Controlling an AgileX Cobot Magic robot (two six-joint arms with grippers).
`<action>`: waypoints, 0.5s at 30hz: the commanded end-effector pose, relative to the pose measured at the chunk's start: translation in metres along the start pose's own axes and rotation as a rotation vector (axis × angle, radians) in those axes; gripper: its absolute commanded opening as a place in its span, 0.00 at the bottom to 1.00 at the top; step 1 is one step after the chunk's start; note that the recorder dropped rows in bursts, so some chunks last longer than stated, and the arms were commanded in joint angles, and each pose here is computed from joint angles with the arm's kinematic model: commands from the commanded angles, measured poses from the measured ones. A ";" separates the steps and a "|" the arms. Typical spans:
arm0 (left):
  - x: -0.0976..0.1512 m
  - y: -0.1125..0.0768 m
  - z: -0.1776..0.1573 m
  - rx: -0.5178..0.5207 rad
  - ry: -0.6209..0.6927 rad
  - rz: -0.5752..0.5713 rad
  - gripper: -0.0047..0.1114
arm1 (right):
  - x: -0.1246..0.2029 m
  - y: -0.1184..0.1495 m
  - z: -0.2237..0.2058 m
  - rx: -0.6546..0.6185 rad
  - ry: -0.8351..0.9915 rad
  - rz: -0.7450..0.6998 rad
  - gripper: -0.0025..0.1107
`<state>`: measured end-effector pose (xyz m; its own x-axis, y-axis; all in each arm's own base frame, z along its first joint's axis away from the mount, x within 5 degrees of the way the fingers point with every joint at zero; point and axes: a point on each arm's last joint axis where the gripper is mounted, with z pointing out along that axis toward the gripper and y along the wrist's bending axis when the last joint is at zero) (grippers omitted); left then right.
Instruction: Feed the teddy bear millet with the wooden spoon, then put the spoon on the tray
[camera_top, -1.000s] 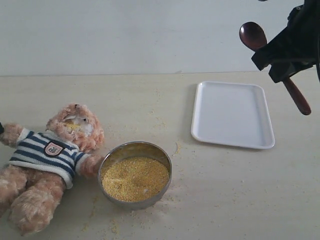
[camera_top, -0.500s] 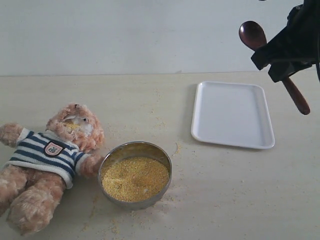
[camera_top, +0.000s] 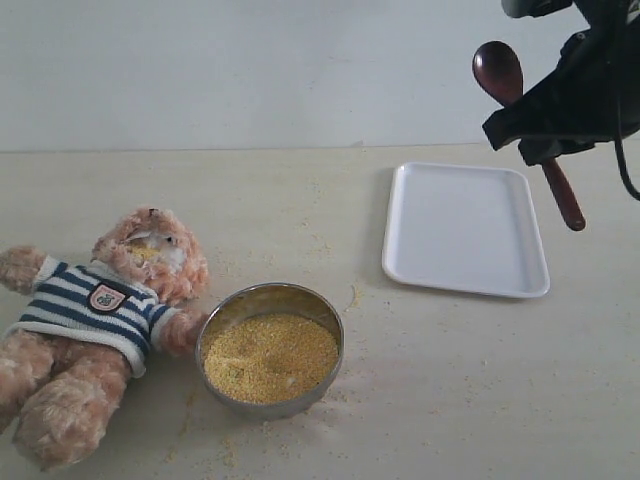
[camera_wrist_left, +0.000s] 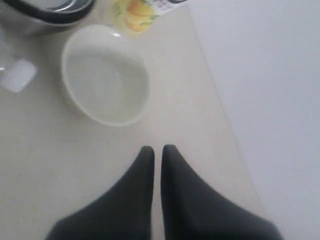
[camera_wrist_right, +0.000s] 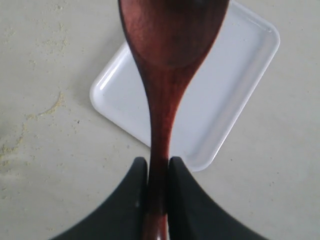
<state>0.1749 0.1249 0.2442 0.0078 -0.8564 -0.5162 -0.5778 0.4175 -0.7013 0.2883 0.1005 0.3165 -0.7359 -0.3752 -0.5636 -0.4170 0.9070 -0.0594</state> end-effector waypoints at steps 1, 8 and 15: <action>0.002 -0.034 -0.020 0.083 -0.107 0.294 0.08 | -0.002 -0.003 0.009 0.011 -0.014 0.005 0.02; 0.025 -0.079 -0.074 0.352 -0.183 0.498 0.08 | 0.000 -0.002 0.025 0.005 0.035 0.005 0.02; 0.040 -0.092 -0.133 0.610 -0.240 0.574 0.08 | 0.001 -0.002 0.025 0.004 0.052 0.034 0.02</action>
<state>0.1329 0.0243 0.3439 0.0386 -0.4318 -0.9012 -0.1007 0.8956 -0.4334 0.3019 0.1052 0.2960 -0.7685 -0.3580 -0.5304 -0.3985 0.9163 -0.0411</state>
